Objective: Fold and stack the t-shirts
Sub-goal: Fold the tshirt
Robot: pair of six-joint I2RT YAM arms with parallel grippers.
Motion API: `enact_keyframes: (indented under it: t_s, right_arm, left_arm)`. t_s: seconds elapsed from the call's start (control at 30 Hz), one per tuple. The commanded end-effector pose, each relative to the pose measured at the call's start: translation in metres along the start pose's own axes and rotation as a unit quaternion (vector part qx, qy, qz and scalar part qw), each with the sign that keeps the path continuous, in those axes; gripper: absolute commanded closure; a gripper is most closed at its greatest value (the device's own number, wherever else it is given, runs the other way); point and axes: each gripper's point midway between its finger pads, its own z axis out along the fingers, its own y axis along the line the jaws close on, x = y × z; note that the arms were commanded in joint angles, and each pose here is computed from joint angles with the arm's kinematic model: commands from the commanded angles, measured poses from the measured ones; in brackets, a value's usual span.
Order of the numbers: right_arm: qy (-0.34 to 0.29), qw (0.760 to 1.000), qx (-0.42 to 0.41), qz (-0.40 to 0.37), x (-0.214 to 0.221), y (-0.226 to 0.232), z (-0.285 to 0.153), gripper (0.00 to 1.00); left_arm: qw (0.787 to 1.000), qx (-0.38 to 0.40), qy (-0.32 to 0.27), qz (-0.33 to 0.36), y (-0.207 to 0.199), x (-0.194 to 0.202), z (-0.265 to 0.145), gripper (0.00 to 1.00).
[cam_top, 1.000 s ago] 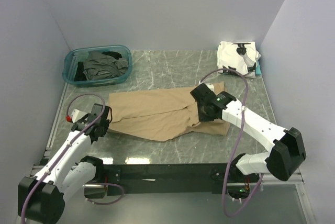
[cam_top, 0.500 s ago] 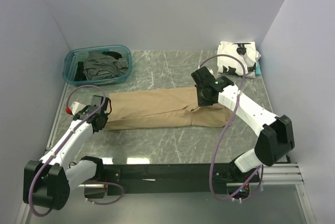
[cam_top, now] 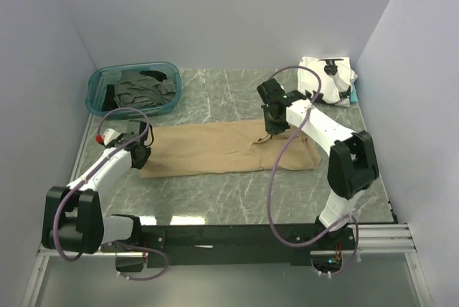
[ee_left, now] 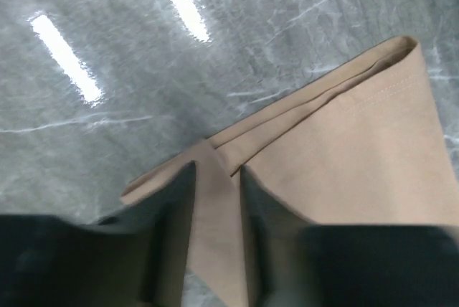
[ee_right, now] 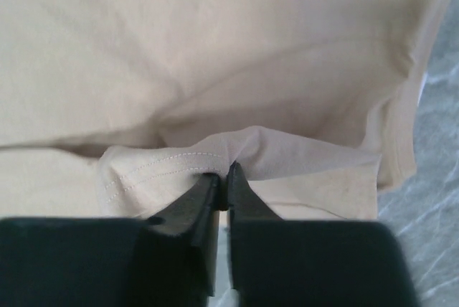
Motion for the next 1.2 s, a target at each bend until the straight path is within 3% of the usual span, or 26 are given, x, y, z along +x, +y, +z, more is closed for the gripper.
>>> enact_keyframes:
  t_s: [0.0,0.03,0.07,0.1,0.13,0.17,0.33,0.43,0.47,0.53,0.57,0.63,0.73,0.93,1.17]
  right_arm:
    - [-0.032,0.999,-0.005,0.011,-0.037,0.004,0.019,0.75]
    - [-0.035,0.999,0.002,0.015,-0.042,0.002,0.021,0.67]
    - [-0.054,0.998,0.004,0.019,-0.055,0.004,0.019,0.62]
    - [-0.061,0.998,0.009,0.021,-0.061,0.004,0.020,0.54]
    - [-0.072,0.997,0.017,0.028,-0.068,0.000,0.017,0.37]
    - [-0.083,0.996,0.016,0.031,-0.076,0.001,0.012,0.33]
    - [-0.130,0.989,-0.026,0.068,-0.079,0.002,-0.025,0.21]
    - [-0.128,0.985,-0.081,0.080,-0.052,0.012,-0.032,0.17]
    - [-0.093,0.985,-0.126,0.071,-0.025,0.027,-0.024,0.16]
    - [-0.096,0.977,-0.177,0.073,-0.015,0.040,-0.028,0.15]
    - [-0.070,0.975,-0.199,0.076,0.005,0.048,-0.020,0.15]
    - [-0.060,0.972,-0.214,0.076,0.014,0.055,-0.012,0.13]
    - [-0.043,0.981,-0.172,0.078,0.023,0.047,0.008,0.12]
    - [-0.066,0.996,-0.014,0.058,0.006,0.003,0.036,0.16]
    - [-0.046,0.999,0.024,0.017,0.003,-0.001,0.063,0.23]
  left_arm:
    - [0.999,0.035,-0.001,0.005,-0.028,-0.011,0.000,0.60]
    - [0.999,0.036,0.000,0.006,-0.029,-0.012,0.001,0.48]
    - [0.999,0.037,0.001,0.003,-0.032,-0.014,-0.001,0.29]
    - [0.999,0.037,0.001,0.003,-0.033,-0.016,-0.002,0.20]
    - [0.999,0.039,-0.003,0.003,-0.035,-0.019,-0.004,0.12]
    - [0.999,0.041,-0.007,0.004,-0.037,-0.023,-0.007,0.02]
    - [0.998,0.067,-0.019,-0.002,-0.049,-0.042,-0.035,0.01]
    - [0.991,0.134,0.012,0.009,-0.066,-0.033,-0.050,0.01]
    - [0.988,0.150,0.026,0.015,-0.068,-0.025,-0.050,0.01]
    - [0.968,0.243,0.040,0.046,-0.096,-0.018,-0.064,0.01]
    - [0.956,0.276,0.081,0.058,-0.100,0.001,-0.068,0.01]
    - [0.938,0.318,0.109,0.079,-0.110,0.020,-0.074,0.01]
    - [0.930,0.327,0.131,0.106,-0.115,0.042,-0.069,0.01]
    - [0.940,0.267,0.156,0.143,-0.094,0.071,-0.037,0.01]
    - [0.951,0.214,0.159,0.154,-0.065,0.084,-0.012,0.01]
